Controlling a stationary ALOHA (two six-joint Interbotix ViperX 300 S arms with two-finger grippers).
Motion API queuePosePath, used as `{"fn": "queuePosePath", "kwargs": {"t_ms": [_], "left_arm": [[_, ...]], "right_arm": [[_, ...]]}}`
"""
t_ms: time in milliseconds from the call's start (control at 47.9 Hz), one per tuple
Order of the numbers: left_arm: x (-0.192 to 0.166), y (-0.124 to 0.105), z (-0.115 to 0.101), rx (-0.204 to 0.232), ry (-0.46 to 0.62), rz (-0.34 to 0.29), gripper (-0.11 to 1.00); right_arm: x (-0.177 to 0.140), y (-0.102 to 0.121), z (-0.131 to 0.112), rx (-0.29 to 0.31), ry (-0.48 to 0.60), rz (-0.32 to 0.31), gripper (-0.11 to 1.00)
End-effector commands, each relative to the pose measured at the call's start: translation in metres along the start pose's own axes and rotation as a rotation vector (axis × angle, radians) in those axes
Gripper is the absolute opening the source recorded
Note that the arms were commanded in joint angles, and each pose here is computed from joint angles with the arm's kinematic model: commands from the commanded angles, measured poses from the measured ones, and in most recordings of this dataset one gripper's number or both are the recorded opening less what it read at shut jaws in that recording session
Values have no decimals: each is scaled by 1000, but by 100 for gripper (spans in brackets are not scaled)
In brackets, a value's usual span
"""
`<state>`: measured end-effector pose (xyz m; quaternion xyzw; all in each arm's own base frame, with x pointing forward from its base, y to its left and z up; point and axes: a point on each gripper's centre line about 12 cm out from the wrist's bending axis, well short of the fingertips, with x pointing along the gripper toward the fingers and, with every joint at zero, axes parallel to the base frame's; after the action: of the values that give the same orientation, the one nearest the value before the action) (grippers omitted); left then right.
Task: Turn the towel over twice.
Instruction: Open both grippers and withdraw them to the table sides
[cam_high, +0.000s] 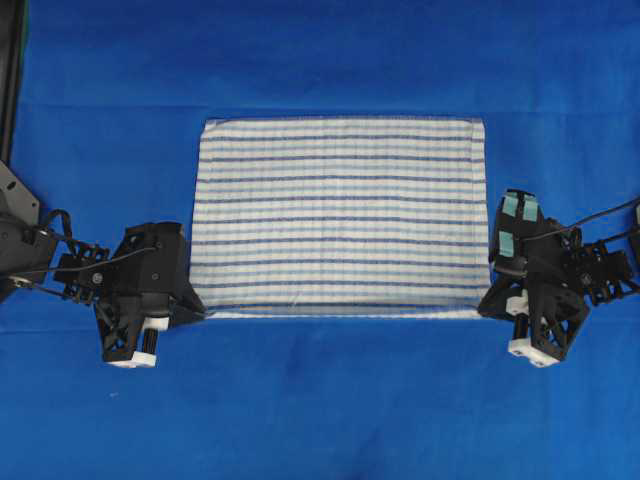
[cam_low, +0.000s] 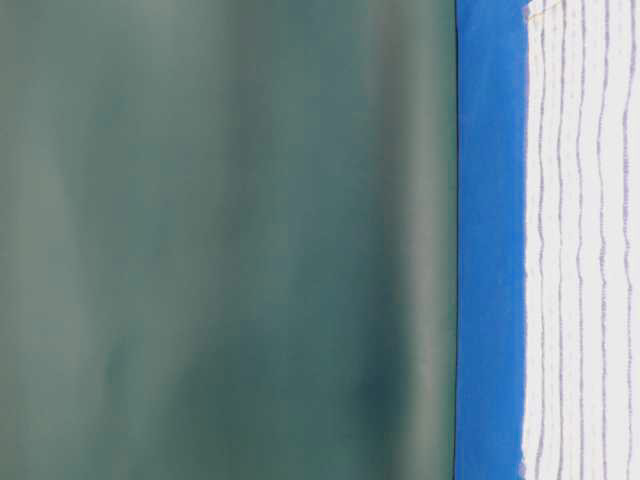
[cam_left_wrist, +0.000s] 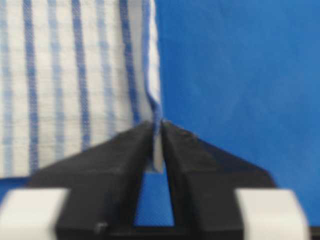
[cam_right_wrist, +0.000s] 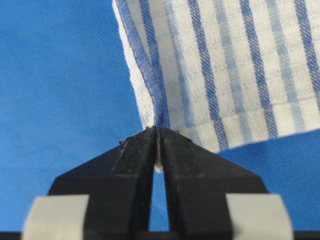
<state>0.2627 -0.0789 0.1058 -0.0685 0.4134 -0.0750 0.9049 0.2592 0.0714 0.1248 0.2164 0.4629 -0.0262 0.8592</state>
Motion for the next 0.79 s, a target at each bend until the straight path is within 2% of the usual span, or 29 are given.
{"fn": "queuePosePath", "kwargs": {"t_ms": [0,104,167,209,271,355,480,605,772], "left_arm": [[-3,-4,14,-1,-43,-11,22],[-8,-4,24,6,-70,-12,50],[-14,-3,30,7,-89,-11,66],[-18,0,34,2,-103,-6,74],[-27,3,41,-4,-135,1,81],[-40,9,50,-1,-185,11,81],[-62,19,60,28,-271,36,80],[-82,29,61,58,-349,70,80],[-113,42,59,63,-501,112,80]], "right_arm": [[-4,8,11,-12,-36,24,22],[-12,12,20,-61,-74,39,53],[-20,13,26,-91,-105,43,67],[-26,12,29,-109,-126,44,68],[-37,10,36,-134,-167,43,64],[-54,6,44,-172,-226,36,64],[-83,-2,54,-242,-336,18,64],[-114,-14,60,-311,-467,-14,64],[-150,-24,60,-382,-619,-49,64]]}}
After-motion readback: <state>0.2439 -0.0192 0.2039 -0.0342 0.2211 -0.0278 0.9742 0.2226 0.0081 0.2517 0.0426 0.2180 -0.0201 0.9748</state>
